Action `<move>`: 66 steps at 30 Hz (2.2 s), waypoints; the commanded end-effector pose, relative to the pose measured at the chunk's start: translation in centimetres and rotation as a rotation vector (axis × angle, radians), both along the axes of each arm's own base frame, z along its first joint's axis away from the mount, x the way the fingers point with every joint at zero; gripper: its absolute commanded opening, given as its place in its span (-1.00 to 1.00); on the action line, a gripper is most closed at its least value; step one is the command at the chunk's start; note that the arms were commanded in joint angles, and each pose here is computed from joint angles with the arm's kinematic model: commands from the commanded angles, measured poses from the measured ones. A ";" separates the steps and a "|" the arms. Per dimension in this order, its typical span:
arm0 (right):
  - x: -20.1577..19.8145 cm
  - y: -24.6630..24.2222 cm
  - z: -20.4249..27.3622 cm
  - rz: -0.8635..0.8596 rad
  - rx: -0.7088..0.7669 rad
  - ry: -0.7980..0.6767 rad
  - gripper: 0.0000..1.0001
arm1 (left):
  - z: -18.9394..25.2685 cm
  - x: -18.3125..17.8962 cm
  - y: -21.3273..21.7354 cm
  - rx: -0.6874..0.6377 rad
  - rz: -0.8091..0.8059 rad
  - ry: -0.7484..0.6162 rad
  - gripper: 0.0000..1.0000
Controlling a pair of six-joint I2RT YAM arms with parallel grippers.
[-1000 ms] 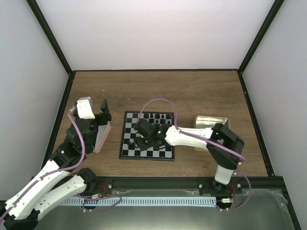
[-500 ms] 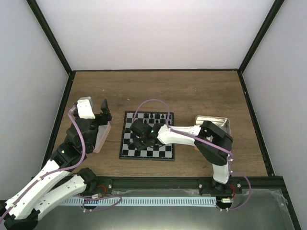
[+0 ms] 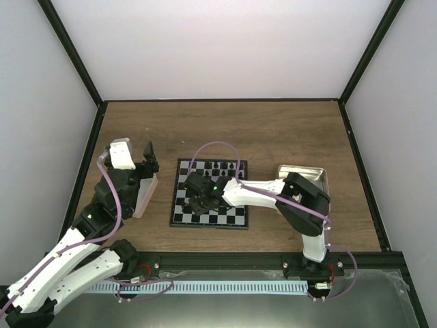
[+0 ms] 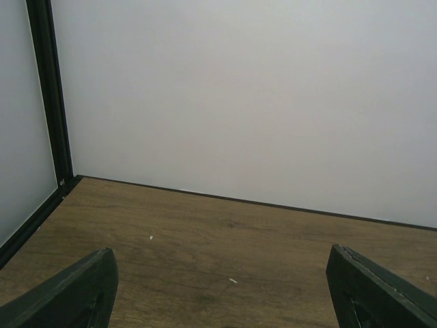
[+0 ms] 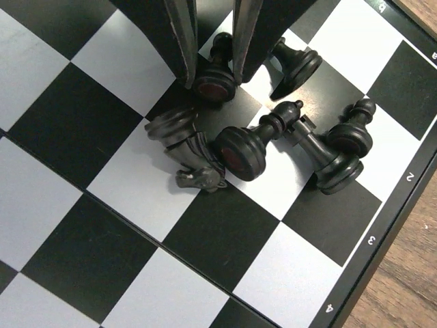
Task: Set up the chess pieces on the board
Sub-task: Pick up the chess piece from the chessboard.
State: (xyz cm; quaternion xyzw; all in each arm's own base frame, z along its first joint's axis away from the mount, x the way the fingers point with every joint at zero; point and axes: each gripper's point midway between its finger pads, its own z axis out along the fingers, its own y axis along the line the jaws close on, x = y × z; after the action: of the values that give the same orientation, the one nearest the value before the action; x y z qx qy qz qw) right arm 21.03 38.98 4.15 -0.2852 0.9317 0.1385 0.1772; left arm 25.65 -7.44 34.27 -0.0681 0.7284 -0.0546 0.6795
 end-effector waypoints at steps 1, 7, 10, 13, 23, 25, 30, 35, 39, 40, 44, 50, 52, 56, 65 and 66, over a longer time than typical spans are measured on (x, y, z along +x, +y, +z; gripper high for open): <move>-1.1 -1.2 -1.1 0.004 -0.068 0.031 -0.84 | 0.7 0.0 0.3 -0.013 0.010 -0.011 0.71; -1.4 -2.1 -1.6 0.001 -0.072 0.026 -0.93 | 0.4 0.0 0.0 -0.018 0.003 -0.005 0.71; -1.3 -2.3 -1.5 0.002 -0.069 0.013 -0.97 | 0.4 0.1 -0.2 -0.027 -0.005 -0.002 0.71; -1.1 -2.6 -1.3 -0.005 -0.079 -0.004 -0.93 | 0.2 0.3 -0.4 -0.030 -0.010 0.004 0.71; -0.9 -1.3 0.2 0.027 -0.033 -0.015 -0.29 | -0.1 0.5 -0.6 -0.032 -0.008 0.013 0.71; -0.9 -1.2 0.4 0.030 -0.030 -0.019 -0.29 | -0.1 0.6 -0.6 -0.032 -0.007 0.014 0.71; -0.7 -1.8 -0.9 0.020 -0.091 -0.019 -0.32 | -0.1 0.5 -0.6 -0.036 -0.008 0.012 0.71; -0.3 -2.3 -1.5 -0.024 -0.131 -0.028 -0.36 | 0.0 0.5 -0.5 -0.037 -0.007 0.009 0.71; 0.1 -2.0 -1.6 -0.082 -0.135 -0.022 -0.43 | 0.0 0.4 -0.6 -0.040 -0.009 0.009 0.71; 0.1 -2.0 -1.7 -0.097 -0.137 -0.019 -0.47 | 0.0 0.4 -0.6 -0.039 -0.009 0.009 0.71; 0.0 -1.9 -1.9 -0.144 -0.136 -0.007 -0.57 | -0.1 0.5 -0.6 -0.038 -0.008 0.010 0.71; 0.3 -2.4 -1.5 -0.200 -0.133 -0.022 -0.72 | -0.1 0.5 -0.6 -0.038 -0.007 0.010 0.71; 0.5 -2.5 -0.6 -0.222 -0.106 -0.038 -0.73 | -0.1 0.5 -0.6 -0.037 -0.009 0.011 0.71; 1.0 -2.7 1.5 -0.283 -0.015 -0.070 -0.74 | -0.2 0.5 -0.8 -0.038 -0.019 0.015 0.71; 2.1 -2.3 7.0 -0.462 0.376 -0.007 -0.72 | -1.4 0.1 -4.2 -0.131 -0.205 0.074 0.71; 2.3 -2.4 7.5 -0.476 0.417 0.008 -0.72 | -2.0 0.0 -5.0 -0.139 -0.249 0.088 0.71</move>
State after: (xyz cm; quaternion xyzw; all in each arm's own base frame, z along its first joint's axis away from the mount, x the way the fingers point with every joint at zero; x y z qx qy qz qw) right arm 21.74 35.42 7.98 -0.0932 0.9506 0.1792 0.2358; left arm 26.23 -10.07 32.83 -0.0524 0.7476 -0.1131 0.6523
